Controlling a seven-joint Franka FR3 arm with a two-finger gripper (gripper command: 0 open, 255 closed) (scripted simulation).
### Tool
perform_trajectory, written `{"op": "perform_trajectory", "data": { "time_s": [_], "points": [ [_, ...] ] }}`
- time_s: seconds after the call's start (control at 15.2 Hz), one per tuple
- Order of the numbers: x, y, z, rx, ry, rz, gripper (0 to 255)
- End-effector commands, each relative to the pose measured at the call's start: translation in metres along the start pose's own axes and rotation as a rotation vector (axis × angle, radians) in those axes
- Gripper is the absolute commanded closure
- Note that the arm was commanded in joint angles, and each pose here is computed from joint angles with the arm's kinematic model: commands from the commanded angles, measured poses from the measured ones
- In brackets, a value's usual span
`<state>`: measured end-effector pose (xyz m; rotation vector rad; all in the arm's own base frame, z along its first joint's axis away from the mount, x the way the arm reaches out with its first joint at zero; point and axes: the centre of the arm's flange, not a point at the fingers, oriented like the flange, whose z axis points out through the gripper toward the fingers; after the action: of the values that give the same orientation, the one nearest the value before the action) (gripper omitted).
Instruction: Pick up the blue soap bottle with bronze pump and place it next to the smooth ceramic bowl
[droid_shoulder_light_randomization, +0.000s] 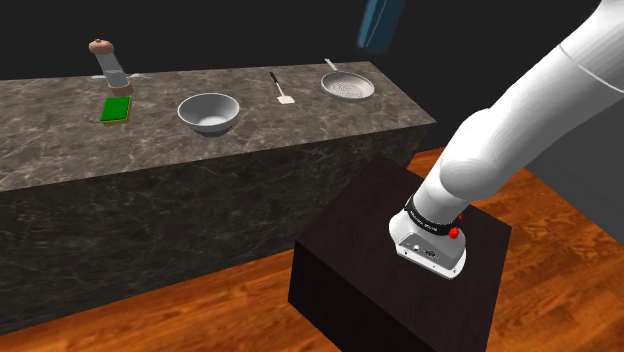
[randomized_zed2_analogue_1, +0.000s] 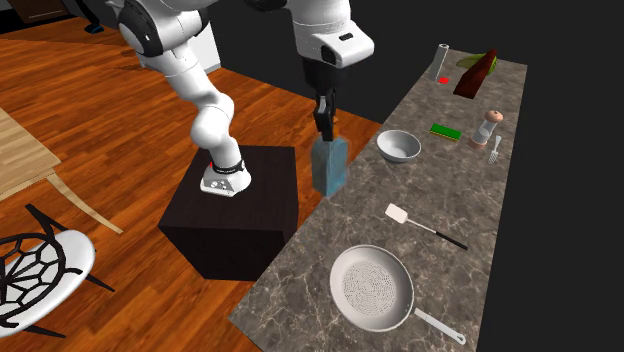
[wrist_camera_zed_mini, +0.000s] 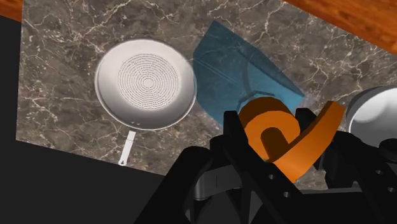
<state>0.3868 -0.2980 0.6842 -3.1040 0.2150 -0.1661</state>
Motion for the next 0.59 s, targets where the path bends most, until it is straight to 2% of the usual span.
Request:
{"op": "perform_trajectory", "data": {
  "time_s": [0.0, 0.53],
  "points": [
    [0.015, -0.021, 0.009, 0.000, 0.001, 0.001, 255],
    [0.077, -0.096, 0.051, 0.000, 0.001, 0.001, 255]
  ]
}}
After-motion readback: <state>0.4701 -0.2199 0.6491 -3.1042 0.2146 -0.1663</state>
